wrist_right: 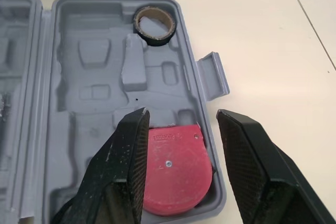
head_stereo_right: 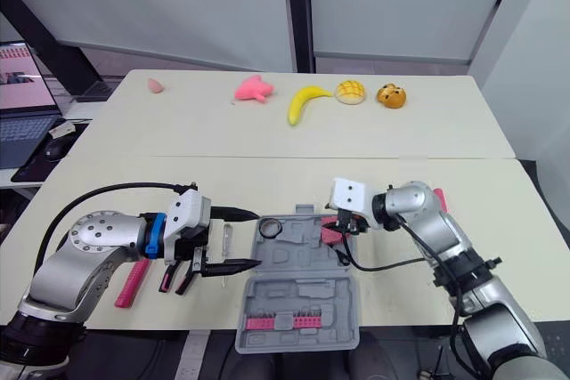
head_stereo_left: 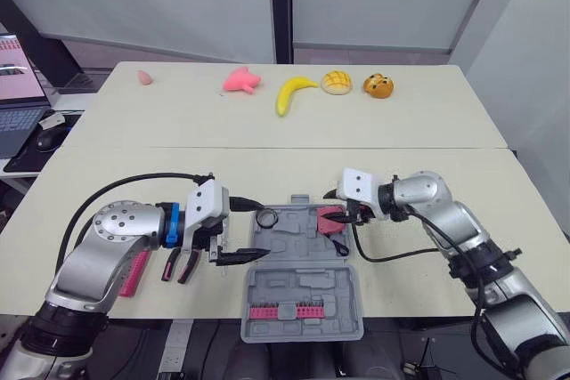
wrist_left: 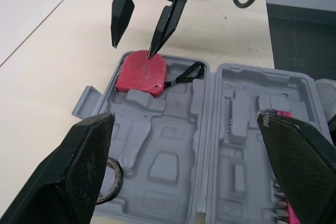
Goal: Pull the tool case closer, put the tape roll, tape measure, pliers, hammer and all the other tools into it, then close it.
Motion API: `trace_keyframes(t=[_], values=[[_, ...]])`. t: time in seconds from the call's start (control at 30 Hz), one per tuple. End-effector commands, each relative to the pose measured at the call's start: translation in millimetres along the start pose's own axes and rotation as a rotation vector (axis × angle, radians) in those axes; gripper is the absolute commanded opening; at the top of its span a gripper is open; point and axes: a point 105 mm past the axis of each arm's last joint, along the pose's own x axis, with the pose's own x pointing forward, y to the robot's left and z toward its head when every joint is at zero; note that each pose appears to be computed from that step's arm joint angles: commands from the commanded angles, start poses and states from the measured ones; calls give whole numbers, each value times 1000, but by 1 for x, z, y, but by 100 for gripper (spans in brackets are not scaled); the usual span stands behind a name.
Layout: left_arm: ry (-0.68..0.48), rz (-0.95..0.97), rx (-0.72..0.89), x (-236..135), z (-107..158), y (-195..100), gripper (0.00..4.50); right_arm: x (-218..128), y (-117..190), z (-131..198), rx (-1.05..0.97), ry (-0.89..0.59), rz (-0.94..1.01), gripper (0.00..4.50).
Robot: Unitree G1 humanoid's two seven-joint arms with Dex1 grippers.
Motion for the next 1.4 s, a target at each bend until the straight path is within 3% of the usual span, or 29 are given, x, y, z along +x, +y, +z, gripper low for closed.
trace_keyframes(t=[0.03,0.53,1.0,1.27,1.4], values=[[-35,-10,41,1,14,0,450,-6,-5,7,-1,-49,-54,214],[-38,-37,56,4,19,4,450,15,-3,-21,53,-22,-84,214],[-20,-26,53,0,17,5,450,26,17,-76,136,141,-19,214],[-40,26,40,-7,13,14,450,30,6,-46,88,-8,-79,214],[-102,119,5,-23,14,28,450,17,-7,-12,38,-144,-168,214]])
